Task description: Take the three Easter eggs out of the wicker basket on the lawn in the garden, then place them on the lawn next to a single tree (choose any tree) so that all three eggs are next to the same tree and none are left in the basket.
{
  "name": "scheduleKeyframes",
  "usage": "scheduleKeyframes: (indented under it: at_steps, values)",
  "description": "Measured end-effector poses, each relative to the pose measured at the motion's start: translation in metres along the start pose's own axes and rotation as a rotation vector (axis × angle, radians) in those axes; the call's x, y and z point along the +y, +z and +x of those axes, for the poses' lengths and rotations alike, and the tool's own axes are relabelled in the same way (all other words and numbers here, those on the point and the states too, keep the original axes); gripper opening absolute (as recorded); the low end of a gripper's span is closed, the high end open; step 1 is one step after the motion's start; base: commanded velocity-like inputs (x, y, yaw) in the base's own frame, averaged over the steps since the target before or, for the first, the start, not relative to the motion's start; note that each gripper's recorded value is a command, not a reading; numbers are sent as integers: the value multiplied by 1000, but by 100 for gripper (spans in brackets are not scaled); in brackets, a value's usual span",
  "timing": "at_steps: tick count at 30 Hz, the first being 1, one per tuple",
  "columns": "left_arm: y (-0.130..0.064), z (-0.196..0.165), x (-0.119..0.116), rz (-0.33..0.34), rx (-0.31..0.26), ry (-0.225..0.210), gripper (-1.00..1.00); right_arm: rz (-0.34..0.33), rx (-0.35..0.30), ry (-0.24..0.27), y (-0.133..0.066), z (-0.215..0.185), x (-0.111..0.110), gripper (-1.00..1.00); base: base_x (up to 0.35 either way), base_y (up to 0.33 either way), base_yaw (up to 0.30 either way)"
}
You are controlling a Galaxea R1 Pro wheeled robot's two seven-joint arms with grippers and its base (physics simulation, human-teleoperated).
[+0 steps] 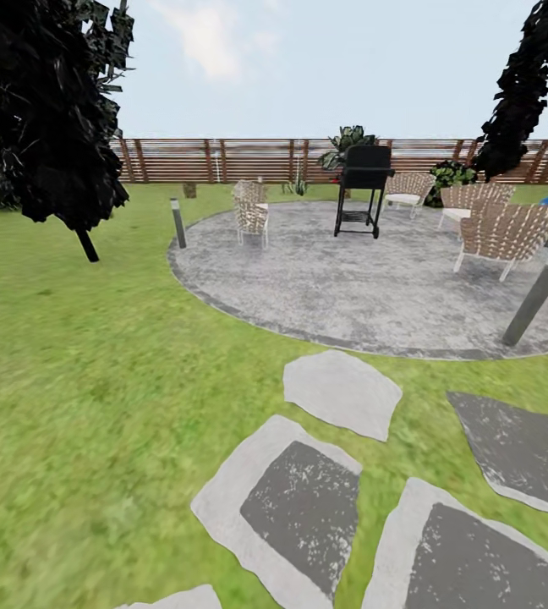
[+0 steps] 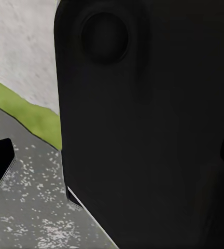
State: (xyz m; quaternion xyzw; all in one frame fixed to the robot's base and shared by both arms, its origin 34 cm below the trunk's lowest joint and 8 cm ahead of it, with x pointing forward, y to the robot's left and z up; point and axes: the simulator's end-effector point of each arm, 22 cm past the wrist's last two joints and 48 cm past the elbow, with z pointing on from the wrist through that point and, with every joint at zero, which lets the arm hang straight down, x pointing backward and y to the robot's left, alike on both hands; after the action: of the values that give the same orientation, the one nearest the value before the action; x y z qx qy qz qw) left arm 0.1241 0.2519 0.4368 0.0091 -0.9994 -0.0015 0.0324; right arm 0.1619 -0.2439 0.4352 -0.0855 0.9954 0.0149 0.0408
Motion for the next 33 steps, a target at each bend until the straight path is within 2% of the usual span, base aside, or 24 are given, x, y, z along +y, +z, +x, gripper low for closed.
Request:
scheduleKeyframes:
  at_steps: [33]
  values:
    - [0, 0, 0, 0, 0, 0, 100, -2, 0, -4, 0, 0, 1, 100, 339, 0, 0]
